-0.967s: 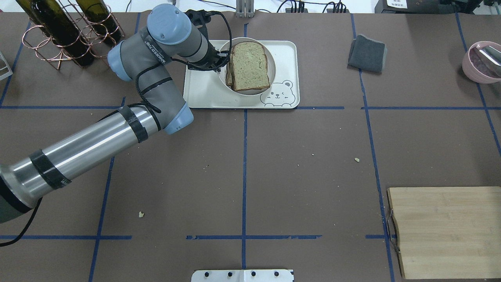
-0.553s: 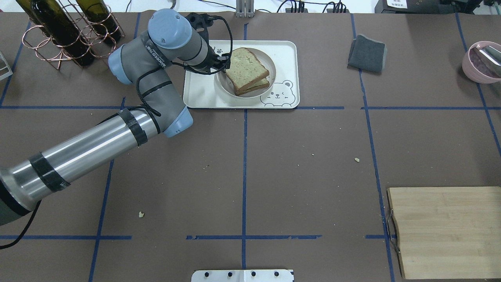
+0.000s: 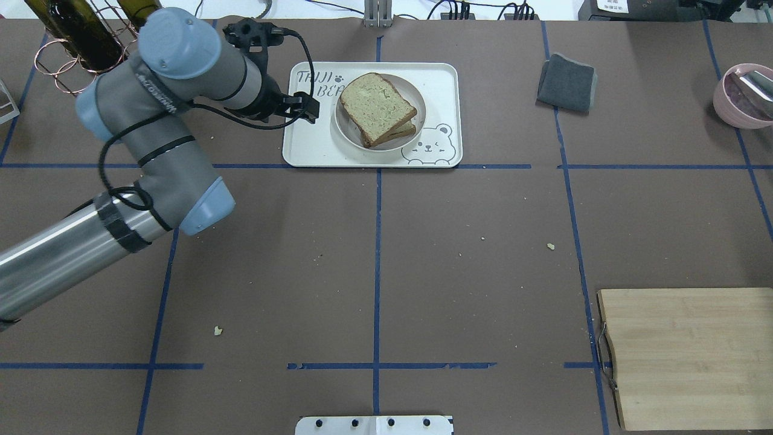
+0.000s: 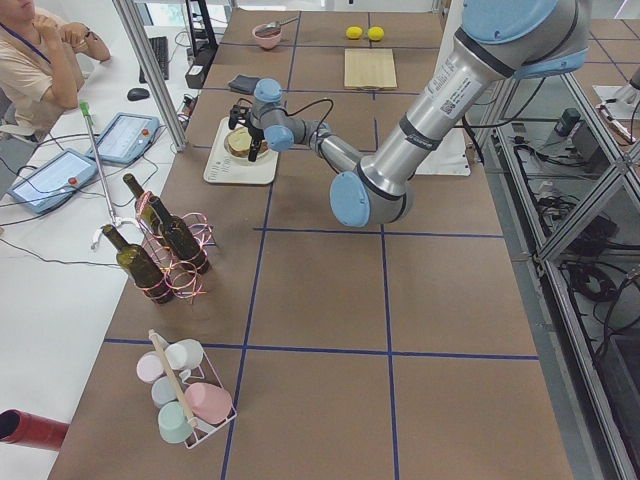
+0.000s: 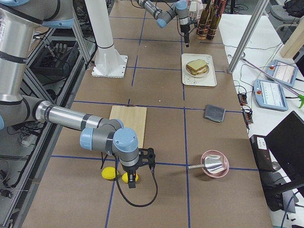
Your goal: Make sandwich and place on tray
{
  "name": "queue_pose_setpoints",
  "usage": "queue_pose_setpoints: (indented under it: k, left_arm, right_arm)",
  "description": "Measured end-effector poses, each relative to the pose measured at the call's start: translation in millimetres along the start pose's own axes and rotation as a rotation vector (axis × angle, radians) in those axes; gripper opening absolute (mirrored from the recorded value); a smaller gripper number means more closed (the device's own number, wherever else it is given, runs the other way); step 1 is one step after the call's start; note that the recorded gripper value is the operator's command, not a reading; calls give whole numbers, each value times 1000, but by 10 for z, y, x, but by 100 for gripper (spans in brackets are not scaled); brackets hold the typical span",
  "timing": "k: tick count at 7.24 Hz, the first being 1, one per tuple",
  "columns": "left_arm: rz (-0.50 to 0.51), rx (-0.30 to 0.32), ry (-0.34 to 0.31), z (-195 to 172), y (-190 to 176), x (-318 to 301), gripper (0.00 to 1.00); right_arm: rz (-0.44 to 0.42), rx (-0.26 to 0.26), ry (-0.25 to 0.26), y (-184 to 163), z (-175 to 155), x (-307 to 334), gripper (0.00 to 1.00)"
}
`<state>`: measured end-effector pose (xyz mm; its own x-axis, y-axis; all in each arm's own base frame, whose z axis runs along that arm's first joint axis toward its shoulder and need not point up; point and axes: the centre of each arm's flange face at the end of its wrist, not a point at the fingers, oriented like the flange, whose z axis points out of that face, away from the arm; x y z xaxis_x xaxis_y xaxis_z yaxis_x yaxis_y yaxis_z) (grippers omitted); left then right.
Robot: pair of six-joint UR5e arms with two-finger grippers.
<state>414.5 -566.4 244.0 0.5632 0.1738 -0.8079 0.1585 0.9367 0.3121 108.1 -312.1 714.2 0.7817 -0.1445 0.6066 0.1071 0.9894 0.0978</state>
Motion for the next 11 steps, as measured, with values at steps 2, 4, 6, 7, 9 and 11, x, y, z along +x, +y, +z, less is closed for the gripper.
queue_pose_setpoints:
  k: [2, 4, 6, 7, 9, 11]
  left_arm:
    - [126, -26, -74, -960, 534, -665, 100]
    - [217, -79, -141, -1622, 934, -1778, 100]
    - [360, -181, -192, -2042, 1260, -3076, 100]
    - [391, -240, -198, -2191, 1451, -3855, 100]
    - [327, -270, -208, -2569, 1940, -5045, 100]
    - [198, -250, -239, -2925, 2361, -5556, 100]
  right_arm:
    - [6, -5, -1, 27, 20, 9, 100]
    - [9, -6, -3, 36, 29, 12, 100]
    - [10, -9, -5, 52, 39, 14, 100]
    - [10, -9, -5, 54, 40, 14, 100]
    - [4, -3, -6, 31, 14, -3, 100]
    - [-2, 6, -9, -18, -23, -24, 100]
